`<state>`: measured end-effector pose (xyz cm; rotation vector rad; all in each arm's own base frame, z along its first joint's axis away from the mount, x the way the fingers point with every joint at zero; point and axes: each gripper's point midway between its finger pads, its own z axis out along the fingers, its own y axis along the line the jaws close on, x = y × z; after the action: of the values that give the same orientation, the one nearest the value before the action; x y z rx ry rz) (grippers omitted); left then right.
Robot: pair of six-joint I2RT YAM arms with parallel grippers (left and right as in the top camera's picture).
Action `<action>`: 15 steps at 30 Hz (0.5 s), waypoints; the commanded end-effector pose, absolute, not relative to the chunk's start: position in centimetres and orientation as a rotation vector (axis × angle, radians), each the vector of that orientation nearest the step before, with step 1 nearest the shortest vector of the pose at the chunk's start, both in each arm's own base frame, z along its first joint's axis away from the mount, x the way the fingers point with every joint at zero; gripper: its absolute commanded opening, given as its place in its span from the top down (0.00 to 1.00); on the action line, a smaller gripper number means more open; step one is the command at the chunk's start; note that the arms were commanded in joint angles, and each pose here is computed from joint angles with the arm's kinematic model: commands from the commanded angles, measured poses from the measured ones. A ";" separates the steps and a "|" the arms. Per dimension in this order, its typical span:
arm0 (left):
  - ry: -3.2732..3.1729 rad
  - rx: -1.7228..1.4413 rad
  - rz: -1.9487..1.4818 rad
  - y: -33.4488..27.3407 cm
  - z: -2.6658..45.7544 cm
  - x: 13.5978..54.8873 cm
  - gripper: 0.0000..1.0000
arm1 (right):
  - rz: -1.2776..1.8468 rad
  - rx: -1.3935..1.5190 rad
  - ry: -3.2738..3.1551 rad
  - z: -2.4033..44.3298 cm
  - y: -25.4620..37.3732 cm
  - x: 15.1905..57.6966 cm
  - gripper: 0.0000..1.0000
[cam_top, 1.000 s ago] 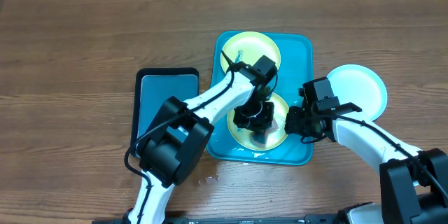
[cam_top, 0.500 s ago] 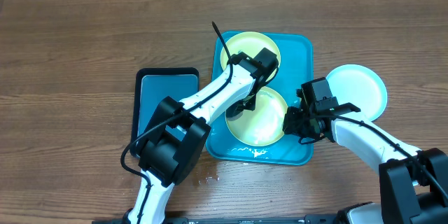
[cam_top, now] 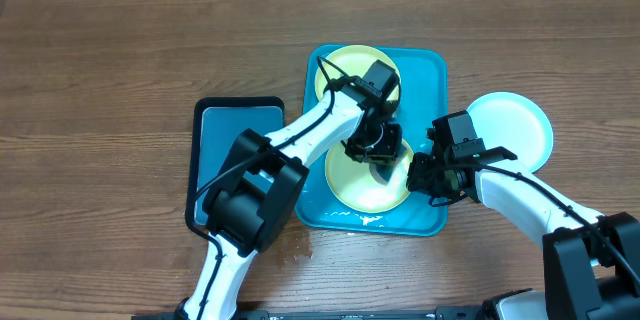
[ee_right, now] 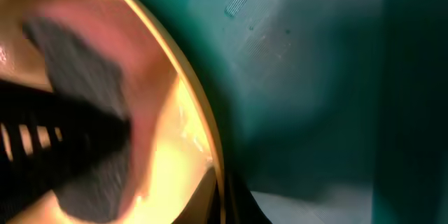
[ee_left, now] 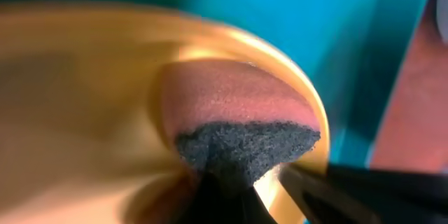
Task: Clean dirty plates on tray and stack at the side
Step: 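Hold the plate with the right gripper and scrub it with the left sponge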
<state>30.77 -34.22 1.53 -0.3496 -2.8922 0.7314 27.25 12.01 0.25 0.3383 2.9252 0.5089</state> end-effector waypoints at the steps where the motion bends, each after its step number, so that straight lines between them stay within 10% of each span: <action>1: -2.783 -0.406 0.774 -34.9 1.1 28.7 0.96 | 0.405 0.335 2.981 -1.4 10.7 25.8 0.96; 15: -3.183 -0.110 -0.353 -20.7 0.2 35.9 0.96 | 0.404 0.335 2.982 -1.4 10.7 25.8 0.96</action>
<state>30.71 -27.86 0.78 -0.3077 -2.9970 0.1677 27.20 12.08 0.26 0.3168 2.9268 0.5124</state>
